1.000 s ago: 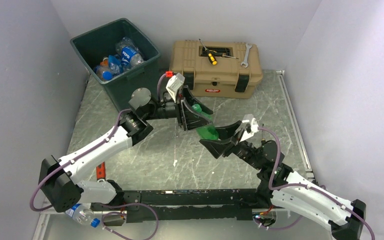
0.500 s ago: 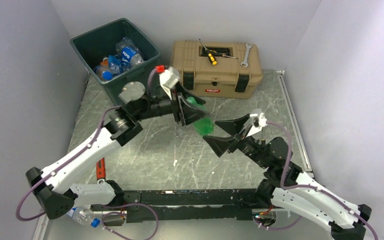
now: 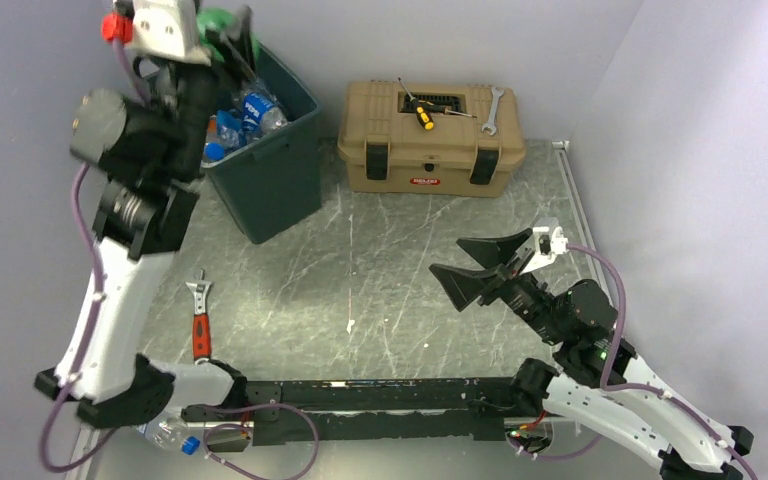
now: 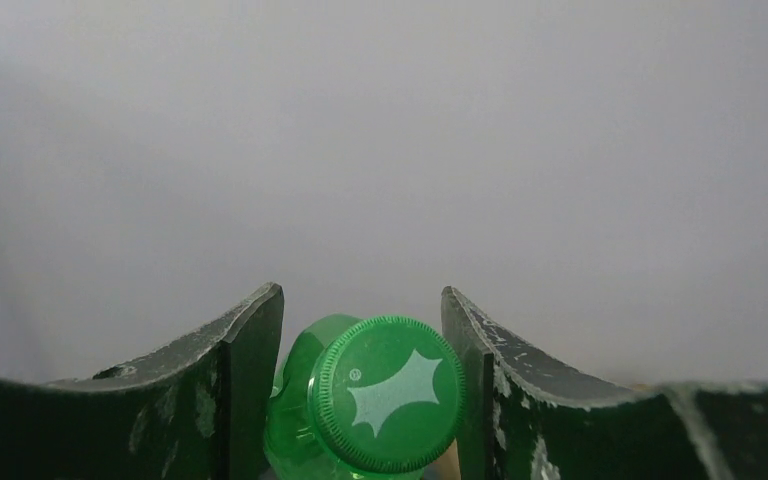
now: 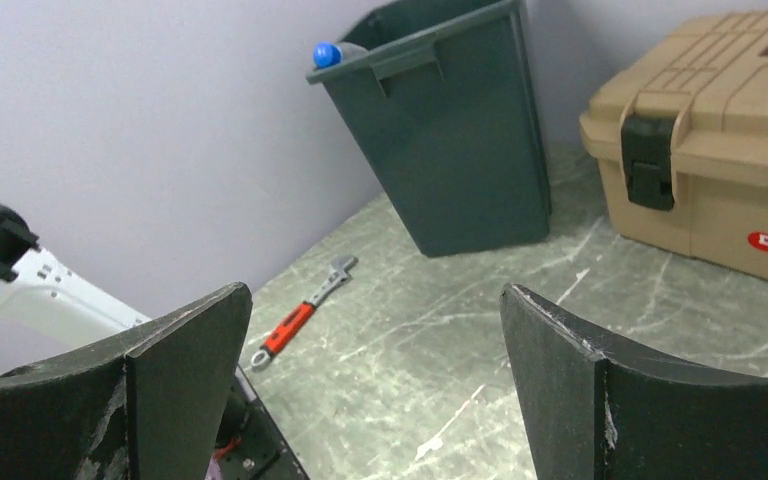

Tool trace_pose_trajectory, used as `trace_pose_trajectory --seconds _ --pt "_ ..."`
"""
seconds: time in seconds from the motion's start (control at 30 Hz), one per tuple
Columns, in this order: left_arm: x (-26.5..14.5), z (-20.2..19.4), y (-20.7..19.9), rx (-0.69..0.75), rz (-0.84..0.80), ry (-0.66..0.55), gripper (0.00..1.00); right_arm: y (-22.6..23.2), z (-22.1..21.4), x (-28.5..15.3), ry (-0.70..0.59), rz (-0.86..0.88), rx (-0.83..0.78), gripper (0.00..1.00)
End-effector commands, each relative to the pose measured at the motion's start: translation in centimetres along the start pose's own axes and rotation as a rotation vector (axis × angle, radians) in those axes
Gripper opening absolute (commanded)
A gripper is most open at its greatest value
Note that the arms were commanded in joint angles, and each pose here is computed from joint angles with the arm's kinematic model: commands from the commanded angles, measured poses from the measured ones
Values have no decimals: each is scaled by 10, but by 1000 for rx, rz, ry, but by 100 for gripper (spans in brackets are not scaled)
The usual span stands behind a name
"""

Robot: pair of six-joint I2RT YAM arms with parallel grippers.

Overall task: Put the plastic bottles in the bin
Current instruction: Place the plastic bottle in the trash bin.

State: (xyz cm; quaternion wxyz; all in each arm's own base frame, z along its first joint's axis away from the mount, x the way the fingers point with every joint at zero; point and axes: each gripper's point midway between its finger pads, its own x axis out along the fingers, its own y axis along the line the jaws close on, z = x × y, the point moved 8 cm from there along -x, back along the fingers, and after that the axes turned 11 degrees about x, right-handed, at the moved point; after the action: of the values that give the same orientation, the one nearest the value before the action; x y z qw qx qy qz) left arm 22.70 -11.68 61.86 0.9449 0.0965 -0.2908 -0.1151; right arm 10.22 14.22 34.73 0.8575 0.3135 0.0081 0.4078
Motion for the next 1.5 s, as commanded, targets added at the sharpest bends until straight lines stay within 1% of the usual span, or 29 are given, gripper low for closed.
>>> trace_pose_trajectory --seconds 0.0,0.07,0.13,0.23,0.27,0.3,0.37,0.43,0.47,0.53,0.57,0.6,0.63,0.67,0.7,0.8,0.9,0.97,1.0,1.13,1.27,1.4,1.47 --pt "54 -97 28 77 111 258 0 -5 -6 -5 22 -25 15 100" --pt "69 -127 48 86 155 290 0 -5 -7 -7 23 -23 22 100" --pt "81 -151 61 95 180 294 0 -6 -9 -8 24 -19 26 100" --pt "94 -187 77 25 182 315 0 -9 -17 -7 45 -21 33 100" --pt "98 -199 77 -25 169 328 0 -10 -20 -6 57 -20 34 100" --pt "101 -211 76 -39 153 347 0 -11 -23 -5 68 -21 36 100" --pt "103 -232 72 -46 130 386 0 -14 -29 -4 76 -25 42 100" --pt "101 -244 69 -53 119 411 0 -17 -34 -2 83 -33 44 100" --pt "100 -248 68 -60 103 421 11 -18 -35 -2 84 -36 44 100" --pt "96 -251 66 -65 96 443 54 -20 -37 0 89 -45 40 100" --pt "94 -249 67 -67 104 447 71 -21 -38 1 95 -49 39 100" --pt "92 -245 68 -70 113 444 85 -21 -39 2 99 -52 36 100" --pt "90 -240 68 -71 117 437 94 -22 -41 3 105 -56 35 100" --pt "86 -233 69 -76 120 424 99 -22 -42 4 108 -56 36 100" --pt "81 -219 71 -80 142 404 99 -24 -44 6 117 -61 36 100" --pt "60 -190 76 -100 203 393 99 -25 -49 10 117 -53 47 100" --pt "28 -170 78 -124 281 451 100 -28 -56 16 127 -56 56 100" --pt "-3 -162 79 -137 363 534 99 -31 -62 21 139 -61 59 100" --pt "-22 -164 78 -153 400 607 99 -32 -65 24 150 -67 60 100" --pt "-92 -160 74 -141 494 786 99 -33 -72 32 174 -52 62 100" --pt "-154 -152 70 -126 581 903 100 -32 -73 35 176 -44 60 100" --pt "-206 -155 65 -189 785 1034 99 -34 -74 35 168 -45 54 100" --pt "-229 -165 58 -241 886 1134 99 -35 -75 35 164 -48 48 100"
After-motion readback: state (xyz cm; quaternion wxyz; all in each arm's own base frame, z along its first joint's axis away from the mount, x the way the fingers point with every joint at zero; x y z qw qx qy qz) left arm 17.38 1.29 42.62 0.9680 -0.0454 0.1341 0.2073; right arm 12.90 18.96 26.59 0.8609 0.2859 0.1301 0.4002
